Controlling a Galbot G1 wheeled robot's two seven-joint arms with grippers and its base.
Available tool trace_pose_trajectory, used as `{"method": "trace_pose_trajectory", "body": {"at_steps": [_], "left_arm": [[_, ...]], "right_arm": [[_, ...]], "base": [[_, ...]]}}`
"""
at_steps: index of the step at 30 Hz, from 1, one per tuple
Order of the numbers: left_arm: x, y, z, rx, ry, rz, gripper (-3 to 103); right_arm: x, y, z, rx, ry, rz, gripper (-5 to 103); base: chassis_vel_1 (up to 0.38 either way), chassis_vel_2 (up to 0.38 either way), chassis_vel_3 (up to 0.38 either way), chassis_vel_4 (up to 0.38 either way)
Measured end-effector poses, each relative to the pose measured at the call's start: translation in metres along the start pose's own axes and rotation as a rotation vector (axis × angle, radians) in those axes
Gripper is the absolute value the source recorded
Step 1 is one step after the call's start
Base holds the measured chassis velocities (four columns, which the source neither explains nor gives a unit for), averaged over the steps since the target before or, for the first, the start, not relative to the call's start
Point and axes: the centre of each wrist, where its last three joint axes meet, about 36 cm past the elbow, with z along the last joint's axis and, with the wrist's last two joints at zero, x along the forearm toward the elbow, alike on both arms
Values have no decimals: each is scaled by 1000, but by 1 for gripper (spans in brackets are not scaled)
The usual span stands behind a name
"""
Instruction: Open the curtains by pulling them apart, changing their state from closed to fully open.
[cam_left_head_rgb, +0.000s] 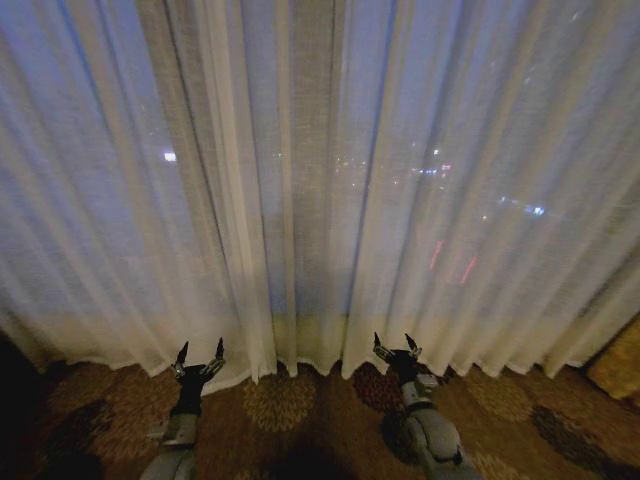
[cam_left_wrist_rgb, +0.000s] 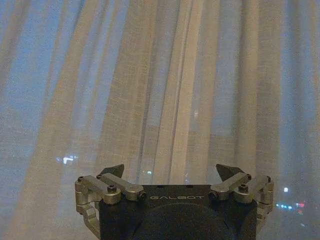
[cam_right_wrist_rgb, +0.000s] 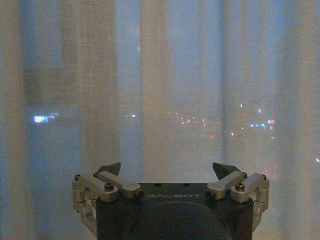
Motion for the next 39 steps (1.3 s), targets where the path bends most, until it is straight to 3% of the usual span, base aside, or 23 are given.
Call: {"method": "trace_pose_trajectory", "body": {"at_steps": [9, 33, 39], "left_arm": [[0, 0, 0, 0, 0, 0, 100], [0, 0, 0, 0, 0, 0, 100], [0, 0, 0, 0, 0, 0, 100]], "right_arm": [[-3, 3, 0, -11, -25, -14, 100], [-15, 9, 11, -18, -42, -18, 100], [-23, 6, 10, 32, -61, -1, 100]], "base": [[-227, 264, 238, -241], [-68, 64, 54, -68], [-98, 119, 114, -101]]}}
